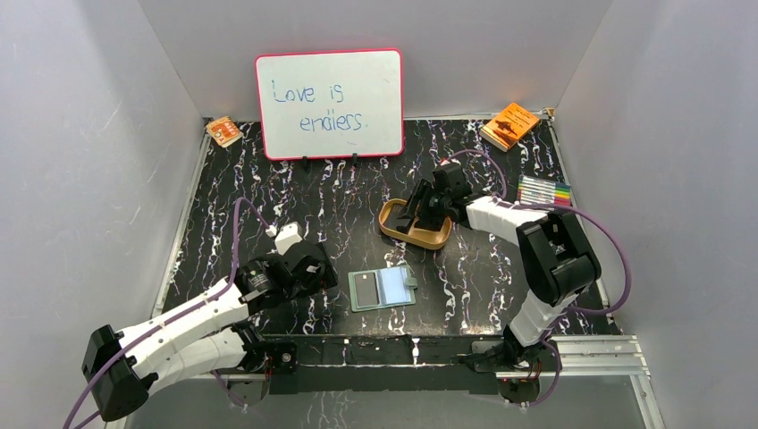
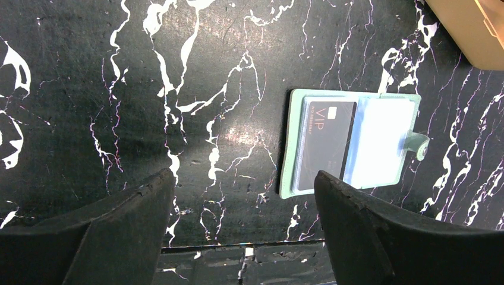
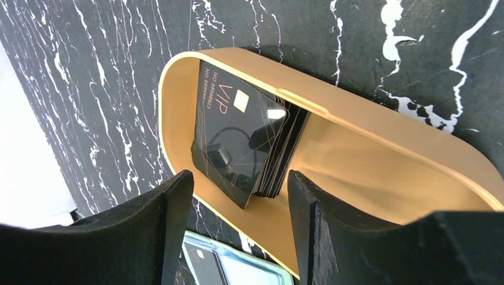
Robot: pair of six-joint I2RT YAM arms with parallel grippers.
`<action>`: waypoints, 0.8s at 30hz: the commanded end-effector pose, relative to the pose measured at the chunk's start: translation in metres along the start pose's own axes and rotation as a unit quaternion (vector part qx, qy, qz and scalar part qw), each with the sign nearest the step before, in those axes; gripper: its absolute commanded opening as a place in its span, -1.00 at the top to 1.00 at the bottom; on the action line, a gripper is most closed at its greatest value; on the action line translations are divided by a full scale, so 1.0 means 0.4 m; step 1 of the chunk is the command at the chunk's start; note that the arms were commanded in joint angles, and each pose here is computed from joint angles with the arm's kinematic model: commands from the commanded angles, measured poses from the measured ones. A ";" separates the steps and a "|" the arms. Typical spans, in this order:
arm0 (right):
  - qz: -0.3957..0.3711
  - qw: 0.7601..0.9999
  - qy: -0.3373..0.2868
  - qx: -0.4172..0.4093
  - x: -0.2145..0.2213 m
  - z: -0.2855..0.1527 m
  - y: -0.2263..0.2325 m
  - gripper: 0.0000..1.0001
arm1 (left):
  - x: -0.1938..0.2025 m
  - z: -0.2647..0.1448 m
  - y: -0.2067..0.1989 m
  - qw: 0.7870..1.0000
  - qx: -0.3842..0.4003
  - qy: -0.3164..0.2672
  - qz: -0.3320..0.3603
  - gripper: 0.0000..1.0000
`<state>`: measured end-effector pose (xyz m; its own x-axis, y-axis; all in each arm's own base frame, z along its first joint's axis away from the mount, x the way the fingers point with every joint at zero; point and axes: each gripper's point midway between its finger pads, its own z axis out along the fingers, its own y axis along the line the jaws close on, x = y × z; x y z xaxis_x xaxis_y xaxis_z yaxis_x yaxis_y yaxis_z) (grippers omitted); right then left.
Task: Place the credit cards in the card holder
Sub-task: Pick up the credit card from the storage box.
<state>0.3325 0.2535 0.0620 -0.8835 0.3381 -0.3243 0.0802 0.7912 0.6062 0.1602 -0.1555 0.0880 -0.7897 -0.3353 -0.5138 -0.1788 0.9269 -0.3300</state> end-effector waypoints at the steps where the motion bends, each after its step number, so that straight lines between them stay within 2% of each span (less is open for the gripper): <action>1: -0.001 0.999 -0.004 -0.035 -0.022 0.007 0.050 -0.32 | -0.007 -0.001 0.008 1.000 -0.005 -0.011 -0.004 -0.67; 10: 0.002 1.000 0.005 -0.020 -0.009 0.025 0.026 -0.12 | 0.002 0.004 0.013 1.000 -0.008 -0.005 -0.006 -0.65; 19: 0.001 1.000 0.017 -0.008 0.009 0.036 0.002 -0.01 | 0.006 0.005 0.019 1.000 -0.013 -0.003 -0.005 -0.62; 24: 0.000 1.000 0.016 -0.007 0.011 0.033 -0.002 0.18 | 0.008 0.006 0.019 1.000 -0.015 0.000 -0.005 -0.60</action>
<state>0.3268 0.2576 0.0406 -0.9076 0.3282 -0.2620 0.1110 0.7892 0.6040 0.1599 -0.1557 0.0863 -0.7880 -0.3479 -0.5080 -0.1910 0.9225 -0.3355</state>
